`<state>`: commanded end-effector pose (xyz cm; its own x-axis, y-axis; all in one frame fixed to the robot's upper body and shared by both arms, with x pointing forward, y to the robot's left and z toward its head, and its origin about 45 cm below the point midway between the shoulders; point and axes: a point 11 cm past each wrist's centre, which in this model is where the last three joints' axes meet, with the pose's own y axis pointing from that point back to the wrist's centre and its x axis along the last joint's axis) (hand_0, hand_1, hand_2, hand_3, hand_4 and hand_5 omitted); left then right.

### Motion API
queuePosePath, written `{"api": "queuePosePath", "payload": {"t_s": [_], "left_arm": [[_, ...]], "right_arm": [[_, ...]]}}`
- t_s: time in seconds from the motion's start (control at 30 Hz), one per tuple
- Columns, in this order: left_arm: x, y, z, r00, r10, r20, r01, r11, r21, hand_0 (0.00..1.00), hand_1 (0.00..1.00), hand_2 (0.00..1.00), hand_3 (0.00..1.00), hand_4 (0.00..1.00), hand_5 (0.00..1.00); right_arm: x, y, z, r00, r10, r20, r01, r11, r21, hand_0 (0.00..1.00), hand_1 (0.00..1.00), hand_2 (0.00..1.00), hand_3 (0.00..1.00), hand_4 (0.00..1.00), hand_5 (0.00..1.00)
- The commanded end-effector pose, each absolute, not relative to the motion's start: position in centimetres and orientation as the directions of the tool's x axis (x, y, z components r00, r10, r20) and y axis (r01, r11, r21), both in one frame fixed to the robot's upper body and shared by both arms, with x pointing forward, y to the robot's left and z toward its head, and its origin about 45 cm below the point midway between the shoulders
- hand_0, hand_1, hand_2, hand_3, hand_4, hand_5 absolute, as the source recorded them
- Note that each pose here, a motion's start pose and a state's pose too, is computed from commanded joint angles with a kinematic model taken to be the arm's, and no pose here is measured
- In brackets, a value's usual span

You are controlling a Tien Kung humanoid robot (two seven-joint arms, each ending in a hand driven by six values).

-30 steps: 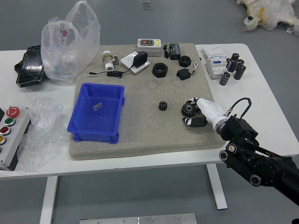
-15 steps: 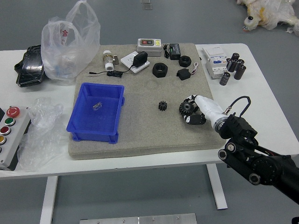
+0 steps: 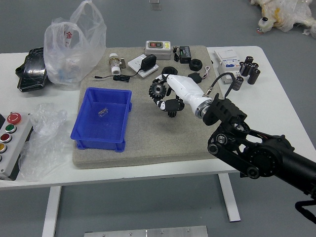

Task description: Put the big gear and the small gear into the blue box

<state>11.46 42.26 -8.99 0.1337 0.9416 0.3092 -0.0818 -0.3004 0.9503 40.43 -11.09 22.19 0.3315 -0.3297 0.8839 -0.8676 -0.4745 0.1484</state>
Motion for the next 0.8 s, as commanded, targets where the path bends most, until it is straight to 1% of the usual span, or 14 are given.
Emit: {"api": "queuePosePath", "payload": {"t_s": [0.03, 0.2, 0.23, 0.4, 0.43, 0.6, 0.63, 0.8], "left_arm": [[11.4, 42.3, -9.0, 0.135, 0.941, 0.309, -0.08, -0.301, 0.95, 0.65, 0.594, 0.569, 0.657, 0.68, 0.365], [11.4, 42.4, -9.0, 0.139, 0.94, 0.311, -0.077, -0.303, 0.95, 0.65, 0.594, 0.569, 0.657, 0.68, 0.365], [11.4, 42.4, -8.9, 0.139, 0.94, 0.311, -0.077, -0.303, 0.95, 0.65, 0.594, 0.569, 0.657, 0.681, 0.365], [11.4, 42.6, -8.9, 0.141, 0.939, 0.314, -0.075, -0.306, 0.949, 0.65, 0.594, 0.569, 0.657, 0.681, 0.365], [11.4, 42.6, -8.9, 0.141, 0.939, 0.314, -0.075, -0.307, 0.949, 0.65, 0.594, 0.568, 0.657, 0.68, 0.366], [11.5, 42.7, -8.8, 0.143, 0.938, 0.316, -0.076, -0.308, 0.948, 0.65, 0.594, 0.568, 0.657, 0.68, 0.366], [11.5, 42.7, -8.8, 0.143, 0.938, 0.317, -0.076, -0.309, 0.948, 0.65, 0.594, 0.568, 0.657, 0.68, 0.366], [11.6, 42.6, -8.8, 0.144, 0.938, 0.316, -0.077, -0.308, 0.948, 0.65, 0.594, 0.568, 0.657, 0.68, 0.366]], "right_arm": [[40.2, -10.1, 22.4, 0.346, -0.315, 0.884, -0.85, -0.503, 0.154, 0.296, 0.513, 0.516, 0.587, 0.388, 0.002], [38.8, -6.2, 22.7, 0.387, -0.206, 0.899, -0.767, -0.614, 0.189, 0.296, 0.513, 0.516, 0.587, 0.388, 0.002], [38.5, -5.7, 22.7, 0.391, -0.179, 0.903, -0.751, -0.629, 0.201, 0.314, 0.531, 0.57, 0.609, 0.373, 0.002], [37.9, -4.2, 22.6, 0.387, -0.083, 0.918, -0.703, -0.671, 0.235, 0.314, 0.531, 0.57, 0.609, 0.373, 0.002], [37.8, -3.9, 22.6, 0.386, -0.072, 0.919, -0.696, -0.676, 0.24, 0.333, 0.592, 0.648, 0.64, 0.262, 0.086], [37.4, -3.1, 22.2, 0.388, -0.031, 0.921, -0.677, -0.688, 0.262, 0.333, 0.592, 0.648, 0.64, 0.262, 0.086], [37.4, -3.0, 22.1, 0.388, -0.026, 0.921, -0.675, -0.688, 0.265, 0.405, 0.787, 0.859, 0.739, 0.408, 0.297], [37.5, -2.7, 22.0, 0.388, -0.013, 0.922, -0.674, -0.686, 0.274, 0.405, 0.787, 0.859, 0.739, 0.408, 0.297]]}}
